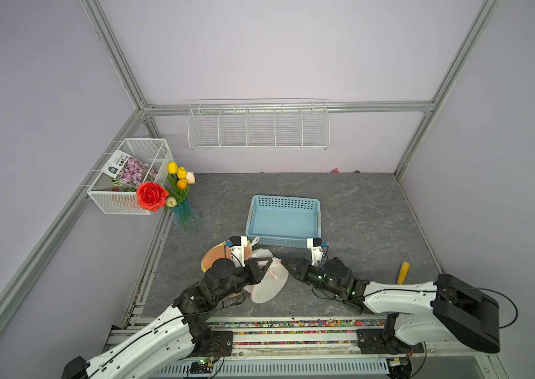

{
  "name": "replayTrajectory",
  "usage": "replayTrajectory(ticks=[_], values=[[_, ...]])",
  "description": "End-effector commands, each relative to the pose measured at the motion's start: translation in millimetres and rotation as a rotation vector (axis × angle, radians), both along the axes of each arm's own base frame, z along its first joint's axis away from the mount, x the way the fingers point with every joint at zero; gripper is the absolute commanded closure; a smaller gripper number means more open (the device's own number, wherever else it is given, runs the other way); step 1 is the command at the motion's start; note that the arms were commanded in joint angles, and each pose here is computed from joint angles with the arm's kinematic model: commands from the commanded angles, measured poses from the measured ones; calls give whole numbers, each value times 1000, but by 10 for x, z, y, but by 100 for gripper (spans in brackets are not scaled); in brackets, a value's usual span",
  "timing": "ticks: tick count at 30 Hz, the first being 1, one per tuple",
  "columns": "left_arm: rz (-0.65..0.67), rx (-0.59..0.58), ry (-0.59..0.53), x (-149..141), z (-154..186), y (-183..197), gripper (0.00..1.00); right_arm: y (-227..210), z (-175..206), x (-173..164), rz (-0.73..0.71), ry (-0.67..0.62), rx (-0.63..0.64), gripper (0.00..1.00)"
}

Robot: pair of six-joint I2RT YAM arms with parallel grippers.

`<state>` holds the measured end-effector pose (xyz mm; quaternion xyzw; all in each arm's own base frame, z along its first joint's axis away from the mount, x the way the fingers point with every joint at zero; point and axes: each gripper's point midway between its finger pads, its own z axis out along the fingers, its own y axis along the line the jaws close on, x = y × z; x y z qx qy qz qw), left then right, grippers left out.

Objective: Turn the laundry bag inside out
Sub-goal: Zip the zipper on the laundry bag.

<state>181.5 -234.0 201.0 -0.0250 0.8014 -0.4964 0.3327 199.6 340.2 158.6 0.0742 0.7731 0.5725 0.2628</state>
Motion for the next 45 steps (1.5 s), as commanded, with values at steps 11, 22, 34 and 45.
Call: replayTrajectory(ticks=[11, 22, 34, 45], values=[[-2, -37, -49, 17, 235, -22, 100, 45, -6, -17, 6, -11, -74, 91], [29, -3, -56, 6, 276, 92, 100, -158, -162, -68, -8, 24, -204, 100], [59, -48, -63, -11, 323, 190, 100, -695, -791, -257, -41, 190, -450, 100], [-260, 64, 44, -223, 116, -357, 100, -803, -85, 46, -58, -144, -502, 100]])
